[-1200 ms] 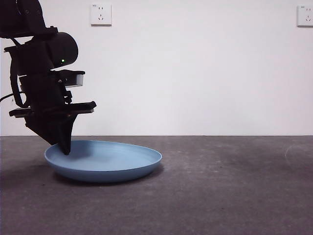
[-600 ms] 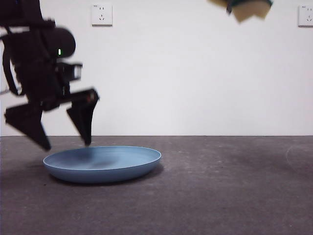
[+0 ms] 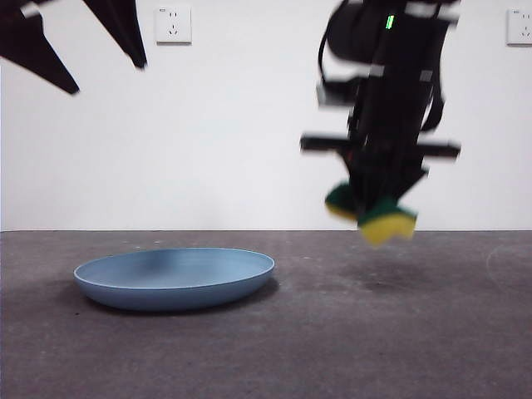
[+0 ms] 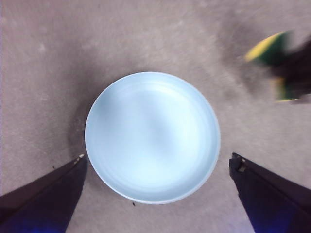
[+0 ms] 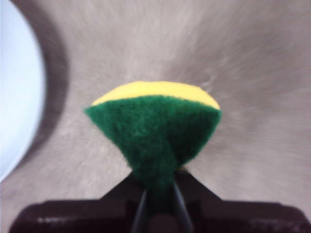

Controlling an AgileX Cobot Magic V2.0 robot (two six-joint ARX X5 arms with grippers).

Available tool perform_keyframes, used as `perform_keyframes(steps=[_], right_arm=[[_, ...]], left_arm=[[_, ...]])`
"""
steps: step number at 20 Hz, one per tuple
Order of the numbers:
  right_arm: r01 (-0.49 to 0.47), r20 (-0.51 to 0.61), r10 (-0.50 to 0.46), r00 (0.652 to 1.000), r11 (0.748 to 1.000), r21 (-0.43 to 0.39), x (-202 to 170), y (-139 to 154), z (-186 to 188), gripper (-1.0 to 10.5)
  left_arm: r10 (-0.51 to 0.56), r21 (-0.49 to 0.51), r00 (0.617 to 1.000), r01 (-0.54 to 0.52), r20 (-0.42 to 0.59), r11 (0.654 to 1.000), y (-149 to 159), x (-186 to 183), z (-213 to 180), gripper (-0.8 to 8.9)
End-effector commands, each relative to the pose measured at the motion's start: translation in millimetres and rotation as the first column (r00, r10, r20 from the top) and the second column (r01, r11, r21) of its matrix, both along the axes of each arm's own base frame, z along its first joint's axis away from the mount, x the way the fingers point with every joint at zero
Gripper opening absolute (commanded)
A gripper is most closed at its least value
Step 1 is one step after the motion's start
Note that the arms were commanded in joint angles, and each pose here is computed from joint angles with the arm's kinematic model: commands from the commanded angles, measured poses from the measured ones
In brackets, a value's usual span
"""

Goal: Pick up the plate,pick up the cloth,clean the plate with the cloth

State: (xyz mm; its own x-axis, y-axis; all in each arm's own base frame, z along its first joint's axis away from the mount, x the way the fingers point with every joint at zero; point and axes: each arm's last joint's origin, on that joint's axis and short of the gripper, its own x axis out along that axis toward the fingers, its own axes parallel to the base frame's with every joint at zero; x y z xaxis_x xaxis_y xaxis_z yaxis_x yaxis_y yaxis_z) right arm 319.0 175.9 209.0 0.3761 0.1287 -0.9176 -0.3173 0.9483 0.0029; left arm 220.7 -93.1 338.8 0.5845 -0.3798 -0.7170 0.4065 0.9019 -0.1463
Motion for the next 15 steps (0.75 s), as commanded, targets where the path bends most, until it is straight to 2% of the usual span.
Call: perform_keyframes(steps=[1, 3, 6, 7, 10, 11, 13, 15], right_arm=[[0.001, -0.101, 0.001, 0.995, 1.000, 0.023, 8, 0, -29, -0.2], [0.008, -0.157, -0.004, 0.988, 1.000, 0.024, 12, -3, -45, -0.1], [0.016, -0.157, -0.013, 0.987, 1.000, 0.021, 15, -5, -47, 0.1], [0.019, -0.157, -0.016, 0.987, 1.000, 0.021, 15, -6, -47, 0.6], [0.034, -0.165, -0.031, 0.986, 0.999, 0.017, 17, -11, -48, 5.1], [0.035, -0.165, -0.031, 0.986, 0.999, 0.017, 17, -11, -48, 6.1], [0.036, -0.164, -0.033, 0.986, 0.999, 0.016, 17, -12, -47, 6.6], [0.036, -0.163, -0.033, 0.986, 0.999, 0.017, 17, -12, -47, 6.6]], left_arm=[[-0.003, -0.005, 1.000, 0.003, 0.005, 1.000, 1, -8, 4, 4.89], [-0.004, -0.004, 1.000, 0.004, 0.003, 1.000, 2, -11, 5, 4.89], [-0.004, 0.000, 1.000, 0.004, -0.006, 1.000, 2, -12, 4, 4.89], [-0.004, 0.000, 1.000, 0.004, -0.006, 1.000, 2, -12, 4, 4.89], [-0.004, 0.000, 1.000, 0.004, -0.006, 1.000, 2, -12, 4, 4.89], [-0.004, 0.000, 1.000, 0.004, -0.006, 1.000, 2, -12, 4, 4.89], [-0.006, 0.001, 1.000, 0.006, -0.005, 1.000, 2, -12, 4, 4.89], [-0.007, -0.001, 1.000, 0.007, 0.002, 1.000, 2, -11, 5, 4.89]])
